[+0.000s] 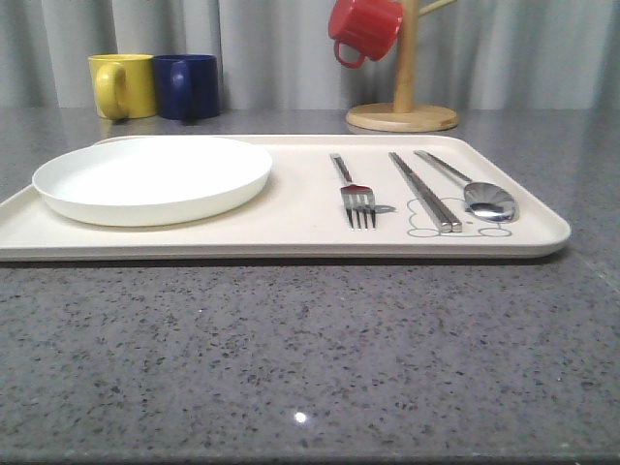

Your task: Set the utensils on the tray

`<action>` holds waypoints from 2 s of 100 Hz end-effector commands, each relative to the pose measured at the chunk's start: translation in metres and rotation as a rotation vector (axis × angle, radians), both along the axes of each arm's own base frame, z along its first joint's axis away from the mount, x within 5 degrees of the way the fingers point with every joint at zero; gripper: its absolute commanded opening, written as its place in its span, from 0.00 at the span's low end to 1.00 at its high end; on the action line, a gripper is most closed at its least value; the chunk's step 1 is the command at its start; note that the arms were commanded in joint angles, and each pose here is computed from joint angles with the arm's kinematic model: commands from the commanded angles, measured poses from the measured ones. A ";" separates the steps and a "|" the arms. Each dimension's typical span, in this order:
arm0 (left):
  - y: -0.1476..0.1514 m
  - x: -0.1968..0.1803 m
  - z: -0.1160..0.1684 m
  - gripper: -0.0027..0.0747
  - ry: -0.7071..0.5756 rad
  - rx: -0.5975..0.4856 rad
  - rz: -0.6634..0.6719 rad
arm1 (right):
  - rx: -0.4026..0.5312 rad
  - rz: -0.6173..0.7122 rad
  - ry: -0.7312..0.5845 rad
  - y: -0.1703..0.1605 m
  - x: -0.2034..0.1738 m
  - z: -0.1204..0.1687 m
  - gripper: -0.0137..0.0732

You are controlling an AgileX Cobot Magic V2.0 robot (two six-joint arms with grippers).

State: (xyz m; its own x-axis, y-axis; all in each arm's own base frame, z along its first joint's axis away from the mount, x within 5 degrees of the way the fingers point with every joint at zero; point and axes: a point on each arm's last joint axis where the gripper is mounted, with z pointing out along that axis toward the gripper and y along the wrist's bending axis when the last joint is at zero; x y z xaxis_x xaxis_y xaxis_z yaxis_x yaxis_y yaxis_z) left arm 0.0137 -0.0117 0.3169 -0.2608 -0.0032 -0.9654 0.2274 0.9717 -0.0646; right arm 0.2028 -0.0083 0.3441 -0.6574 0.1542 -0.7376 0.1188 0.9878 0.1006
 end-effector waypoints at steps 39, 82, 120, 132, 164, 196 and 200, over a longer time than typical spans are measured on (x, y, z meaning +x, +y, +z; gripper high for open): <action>0.000 0.001 0.013 0.01 -0.074 -0.025 -0.003 | -0.034 -0.010 -0.513 0.003 -0.085 -0.012 0.07; 0.000 0.001 0.013 0.01 -0.074 -0.025 -0.003 | -0.054 -0.018 -0.873 0.005 -0.140 -0.078 0.07; 0.000 0.001 0.013 0.01 -0.074 -0.025 -0.003 | -0.055 -0.019 -0.889 0.005 -0.149 -0.132 0.07; 0.000 0.001 0.013 0.01 -0.074 -0.025 -0.003 | -0.055 -0.019 -0.891 0.005 -0.149 -0.132 0.07; 0.000 0.001 0.013 0.01 -0.074 -0.025 -0.003 | -0.055 -0.019 -0.890 0.005 -0.149 -0.132 0.07; 0.000 0.001 0.013 0.01 -0.074 -0.025 -0.003 | -0.055 -0.019 -0.890 0.005 -0.149 -0.132 0.07; 0.000 0.001 0.013 0.01 -0.074 -0.025 -0.003 | -0.055 -0.019 -0.890 0.005 -0.149 -0.132 0.07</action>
State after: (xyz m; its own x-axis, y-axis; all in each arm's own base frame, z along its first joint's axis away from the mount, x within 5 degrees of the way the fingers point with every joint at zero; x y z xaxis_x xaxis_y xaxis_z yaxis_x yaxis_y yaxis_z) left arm 0.0137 -0.0117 0.3169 -0.2608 -0.0032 -0.9654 0.2274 0.9717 -0.0646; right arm 0.0568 -0.0026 0.2030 0.0614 0.1235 -0.9904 0.0390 0.9913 0.1260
